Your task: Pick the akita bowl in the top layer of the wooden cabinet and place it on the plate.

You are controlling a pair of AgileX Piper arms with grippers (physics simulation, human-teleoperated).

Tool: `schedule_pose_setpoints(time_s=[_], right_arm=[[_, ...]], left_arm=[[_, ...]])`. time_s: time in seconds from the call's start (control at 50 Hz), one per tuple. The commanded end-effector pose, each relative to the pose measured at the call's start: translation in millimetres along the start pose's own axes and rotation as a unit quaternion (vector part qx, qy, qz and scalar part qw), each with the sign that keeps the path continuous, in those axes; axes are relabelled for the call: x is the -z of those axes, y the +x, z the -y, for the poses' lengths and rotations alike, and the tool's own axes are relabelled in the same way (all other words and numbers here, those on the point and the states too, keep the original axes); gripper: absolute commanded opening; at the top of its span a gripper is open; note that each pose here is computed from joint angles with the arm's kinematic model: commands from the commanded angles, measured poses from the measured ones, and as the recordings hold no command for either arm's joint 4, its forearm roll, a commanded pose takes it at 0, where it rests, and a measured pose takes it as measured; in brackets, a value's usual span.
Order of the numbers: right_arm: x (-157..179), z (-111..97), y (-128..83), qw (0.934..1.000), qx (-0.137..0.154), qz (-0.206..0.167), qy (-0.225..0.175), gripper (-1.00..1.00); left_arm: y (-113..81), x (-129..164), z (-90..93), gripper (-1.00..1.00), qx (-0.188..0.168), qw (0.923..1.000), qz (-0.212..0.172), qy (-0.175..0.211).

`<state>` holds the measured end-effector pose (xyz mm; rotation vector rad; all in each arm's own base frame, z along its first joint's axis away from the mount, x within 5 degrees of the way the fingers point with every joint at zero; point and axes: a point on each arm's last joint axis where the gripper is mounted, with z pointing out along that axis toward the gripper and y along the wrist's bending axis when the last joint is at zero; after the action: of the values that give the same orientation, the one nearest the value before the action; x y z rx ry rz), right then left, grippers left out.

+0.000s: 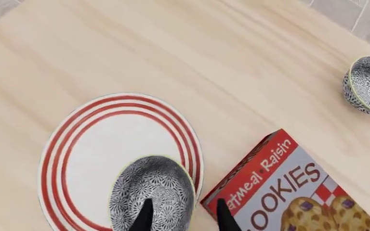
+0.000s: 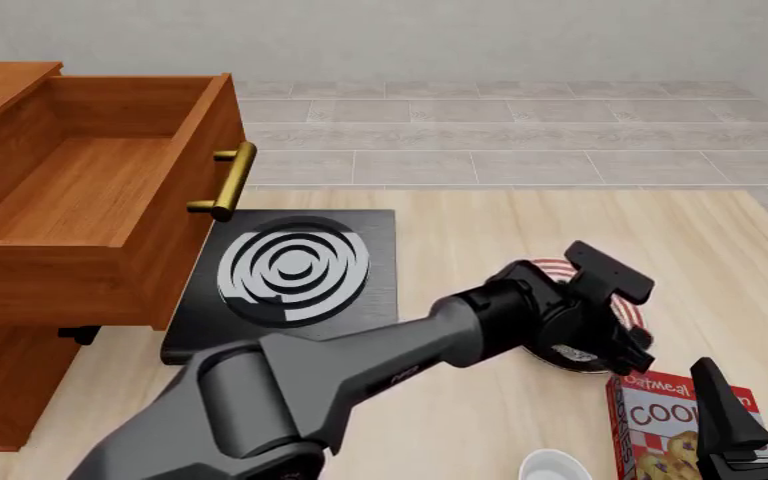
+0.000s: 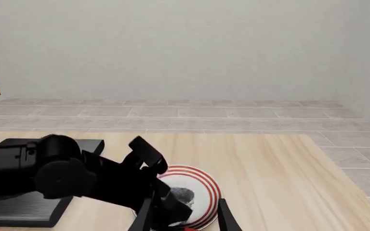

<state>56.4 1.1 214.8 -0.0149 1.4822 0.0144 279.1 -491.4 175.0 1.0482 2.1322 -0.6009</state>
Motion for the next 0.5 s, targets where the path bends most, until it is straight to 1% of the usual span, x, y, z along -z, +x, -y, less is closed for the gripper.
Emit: schedule_pose_setpoints(time_s=[0.02, 0.1, 0.28, 0.36, 0.5], right_arm=[[-2, 0, 0, 1.0, -0.004, -0.002, 0.002, 1.0], [-1, 0, 0, 1.0, -0.004, -0.002, 0.002, 1.0], [0, 0, 0, 1.0, -0.004, -0.001, 0.001, 1.0], [0, 0, 0, 1.0, -0.003, -0.001, 0.001, 1.0], [0, 0, 0, 1.0, -0.002, -0.001, 0.0, 1.0]], left_arm=[[-5.0, 6, 0.6, 1.0, 0.0, 0.9999, 0.013, 0.002], [-6.0, 7, -1.3, 1.0, -0.001, 0.9999, 0.014, 0.0], [-7.7, 10, 3.6, 1.0, 0.0, 0.9999, 0.016, 0.004], [-11.7, 14, 6.6, 1.0, 0.002, 0.9998, 0.02, 0.006], [-17.7, 26, 17.2, 1.0, 0.004, 0.9995, 0.027, 0.014]])
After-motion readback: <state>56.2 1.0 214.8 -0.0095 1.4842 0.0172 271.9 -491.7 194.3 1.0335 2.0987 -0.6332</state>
